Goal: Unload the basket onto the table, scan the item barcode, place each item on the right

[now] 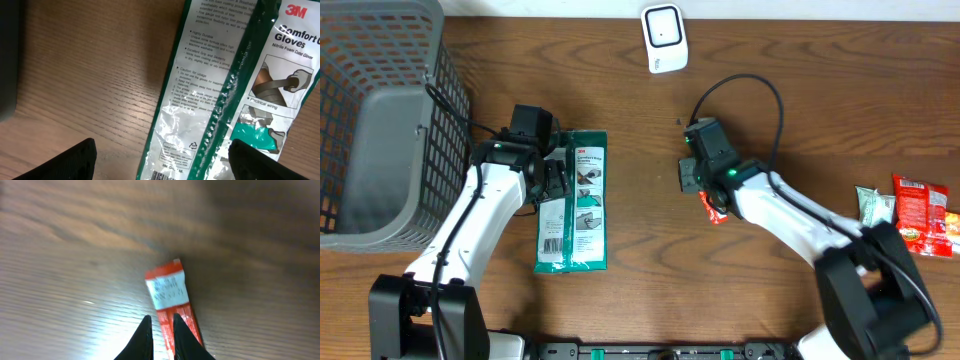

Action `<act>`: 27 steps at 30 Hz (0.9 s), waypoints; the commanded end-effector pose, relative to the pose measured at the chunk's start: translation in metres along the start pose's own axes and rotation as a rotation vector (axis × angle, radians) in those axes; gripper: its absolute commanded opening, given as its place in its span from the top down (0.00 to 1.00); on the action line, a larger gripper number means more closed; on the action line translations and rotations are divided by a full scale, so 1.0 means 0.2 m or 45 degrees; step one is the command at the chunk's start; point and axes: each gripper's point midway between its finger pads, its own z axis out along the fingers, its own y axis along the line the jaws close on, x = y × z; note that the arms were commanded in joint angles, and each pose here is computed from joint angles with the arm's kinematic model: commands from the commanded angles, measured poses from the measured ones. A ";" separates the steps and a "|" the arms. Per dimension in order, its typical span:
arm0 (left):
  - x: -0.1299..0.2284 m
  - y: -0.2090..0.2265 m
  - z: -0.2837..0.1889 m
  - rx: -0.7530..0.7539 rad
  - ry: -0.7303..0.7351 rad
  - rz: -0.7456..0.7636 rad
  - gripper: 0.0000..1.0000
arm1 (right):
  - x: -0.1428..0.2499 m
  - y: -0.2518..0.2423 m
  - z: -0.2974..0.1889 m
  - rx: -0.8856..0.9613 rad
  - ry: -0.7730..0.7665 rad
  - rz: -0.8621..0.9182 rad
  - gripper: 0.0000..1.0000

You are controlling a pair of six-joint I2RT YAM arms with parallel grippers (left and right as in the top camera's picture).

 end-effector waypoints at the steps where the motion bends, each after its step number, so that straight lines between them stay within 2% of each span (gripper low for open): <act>1: -0.03 0.01 -0.03 0.003 -0.028 -0.005 0.15 | -0.14 0.04 -0.14 -0.048 -0.121 0.001 0.90; 6: -0.03 0.00 -0.03 0.003 -0.028 -0.005 0.15 | -0.12 0.04 -0.11 -0.043 -0.106 0.000 0.93; 18: -0.03 0.00 -0.03 0.003 -0.028 -0.005 0.15 | 0.07 -0.02 0.21 0.042 0.043 -0.019 0.91; 22: -0.03 0.00 -0.03 0.003 -0.028 -0.005 0.15 | 0.01 0.00 0.16 0.026 0.002 -0.049 0.90; 27: -0.03 0.01 -0.03 0.003 -0.028 -0.005 0.15 | -0.13 0.05 -0.03 -0.050 -0.116 -0.034 0.84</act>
